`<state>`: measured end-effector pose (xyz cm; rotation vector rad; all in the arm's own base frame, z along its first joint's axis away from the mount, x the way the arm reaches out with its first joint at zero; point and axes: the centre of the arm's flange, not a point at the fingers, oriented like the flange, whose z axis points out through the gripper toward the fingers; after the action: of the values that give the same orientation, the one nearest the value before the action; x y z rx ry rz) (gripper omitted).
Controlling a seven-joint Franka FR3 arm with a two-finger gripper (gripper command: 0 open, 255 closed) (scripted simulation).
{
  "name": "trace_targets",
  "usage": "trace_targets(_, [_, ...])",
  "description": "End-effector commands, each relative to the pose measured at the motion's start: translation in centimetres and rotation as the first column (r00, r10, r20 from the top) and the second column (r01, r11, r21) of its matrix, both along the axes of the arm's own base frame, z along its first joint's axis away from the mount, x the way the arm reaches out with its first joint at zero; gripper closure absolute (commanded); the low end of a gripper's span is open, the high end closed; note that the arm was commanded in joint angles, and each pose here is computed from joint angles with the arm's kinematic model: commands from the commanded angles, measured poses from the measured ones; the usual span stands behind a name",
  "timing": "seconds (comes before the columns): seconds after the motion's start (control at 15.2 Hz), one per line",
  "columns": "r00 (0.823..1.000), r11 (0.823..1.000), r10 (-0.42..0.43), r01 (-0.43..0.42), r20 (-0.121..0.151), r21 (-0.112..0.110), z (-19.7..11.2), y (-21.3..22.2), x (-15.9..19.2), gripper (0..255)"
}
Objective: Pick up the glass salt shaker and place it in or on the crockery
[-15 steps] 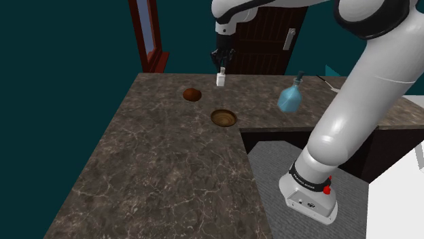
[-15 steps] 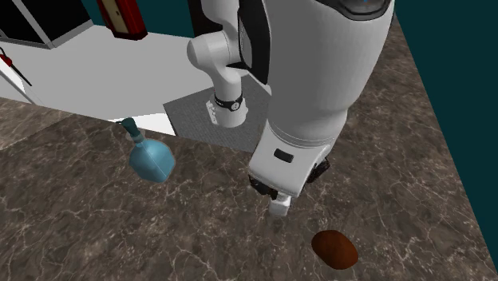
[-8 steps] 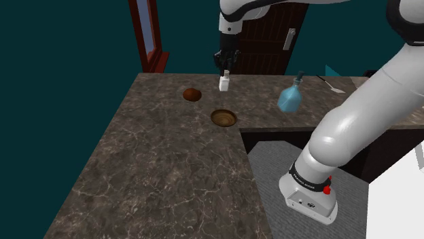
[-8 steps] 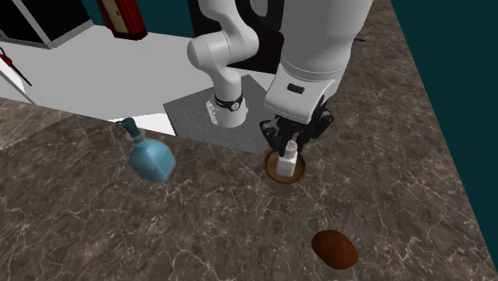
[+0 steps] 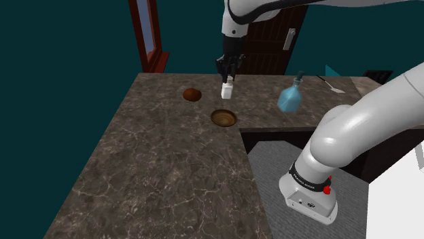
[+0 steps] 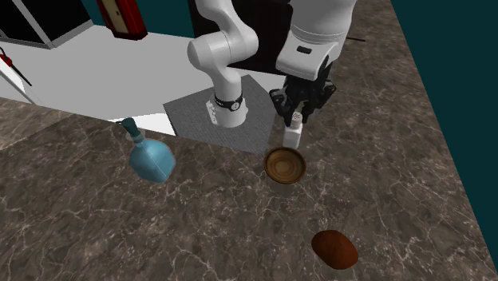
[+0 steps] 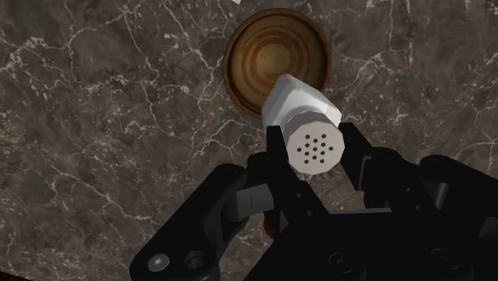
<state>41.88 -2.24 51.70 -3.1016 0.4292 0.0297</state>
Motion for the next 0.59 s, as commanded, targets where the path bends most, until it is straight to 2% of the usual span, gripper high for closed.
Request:
trace_targets(0.0, [1.000, 1.000, -0.001, 0.001, 0.000, 0.000, -1.0, 0.2, -0.2, 255])
trace_targets(0.53, [1.000, 1.000, -0.001, 0.001, 0.000, 0.000, -5.2, 0.2, -0.2, 255])
